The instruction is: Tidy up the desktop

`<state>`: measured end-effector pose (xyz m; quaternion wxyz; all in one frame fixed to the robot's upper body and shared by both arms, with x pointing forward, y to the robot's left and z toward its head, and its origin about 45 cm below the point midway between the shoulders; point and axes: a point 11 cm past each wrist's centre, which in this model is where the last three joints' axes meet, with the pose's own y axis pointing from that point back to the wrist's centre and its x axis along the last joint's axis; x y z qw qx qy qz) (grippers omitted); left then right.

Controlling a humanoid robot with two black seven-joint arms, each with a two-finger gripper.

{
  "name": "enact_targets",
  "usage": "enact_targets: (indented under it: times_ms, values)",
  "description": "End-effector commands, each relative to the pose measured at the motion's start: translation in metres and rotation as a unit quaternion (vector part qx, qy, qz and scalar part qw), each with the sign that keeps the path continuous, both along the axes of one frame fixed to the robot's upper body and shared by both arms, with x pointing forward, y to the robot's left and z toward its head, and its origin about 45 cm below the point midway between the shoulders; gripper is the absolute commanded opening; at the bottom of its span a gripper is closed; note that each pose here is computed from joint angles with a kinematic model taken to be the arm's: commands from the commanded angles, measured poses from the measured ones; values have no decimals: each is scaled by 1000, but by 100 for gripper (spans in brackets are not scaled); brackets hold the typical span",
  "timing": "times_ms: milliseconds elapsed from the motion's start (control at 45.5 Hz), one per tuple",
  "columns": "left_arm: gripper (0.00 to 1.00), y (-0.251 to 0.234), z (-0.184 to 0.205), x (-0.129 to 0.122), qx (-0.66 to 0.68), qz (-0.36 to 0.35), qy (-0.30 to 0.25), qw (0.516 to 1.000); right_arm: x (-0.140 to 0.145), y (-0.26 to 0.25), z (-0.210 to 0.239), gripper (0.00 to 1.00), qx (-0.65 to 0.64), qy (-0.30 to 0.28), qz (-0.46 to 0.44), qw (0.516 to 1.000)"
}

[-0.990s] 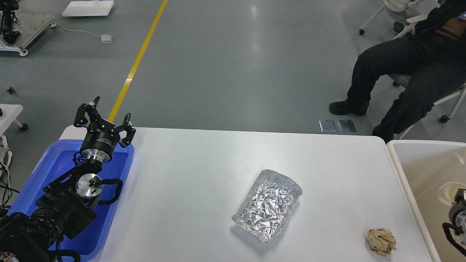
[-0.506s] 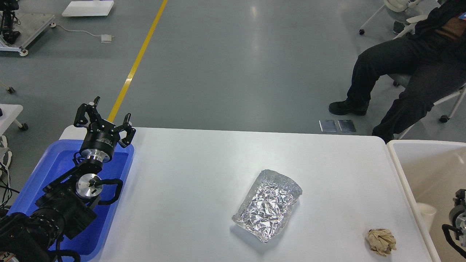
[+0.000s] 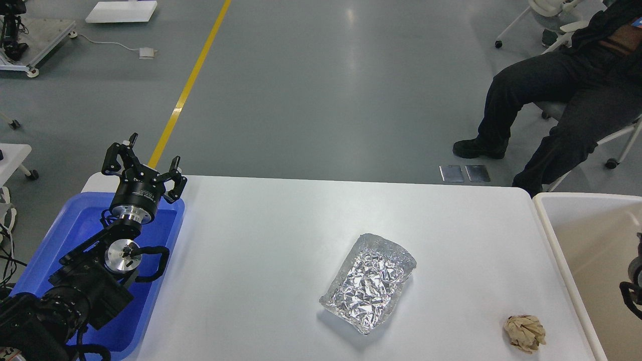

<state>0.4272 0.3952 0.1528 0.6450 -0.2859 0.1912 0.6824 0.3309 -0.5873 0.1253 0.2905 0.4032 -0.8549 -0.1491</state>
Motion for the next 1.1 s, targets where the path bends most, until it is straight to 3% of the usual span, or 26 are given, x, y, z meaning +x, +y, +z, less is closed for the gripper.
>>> enact_targets:
  times_ms: [0, 198, 396, 880, 1078]
  values:
    - [100, 0, 0, 0, 0, 0, 0, 1000, 38, -3, 56, 100, 54, -111, -15, 992]
    - [100, 0, 0, 0, 0, 0, 0, 1000, 84, 25, 109, 100, 142, -229, 9, 963]
    - [100, 0, 0, 0, 0, 0, 0, 1000, 113, 70, 135, 100, 231, -304, 70, 922]
    - [100, 0, 0, 0, 0, 0, 0, 1000, 142, 192, 121, 100, 402, -348, 221, 818]
    - [100, 0, 0, 0, 0, 0, 0, 1000, 146, 240, 108, 100, 437, -335, 261, 793]
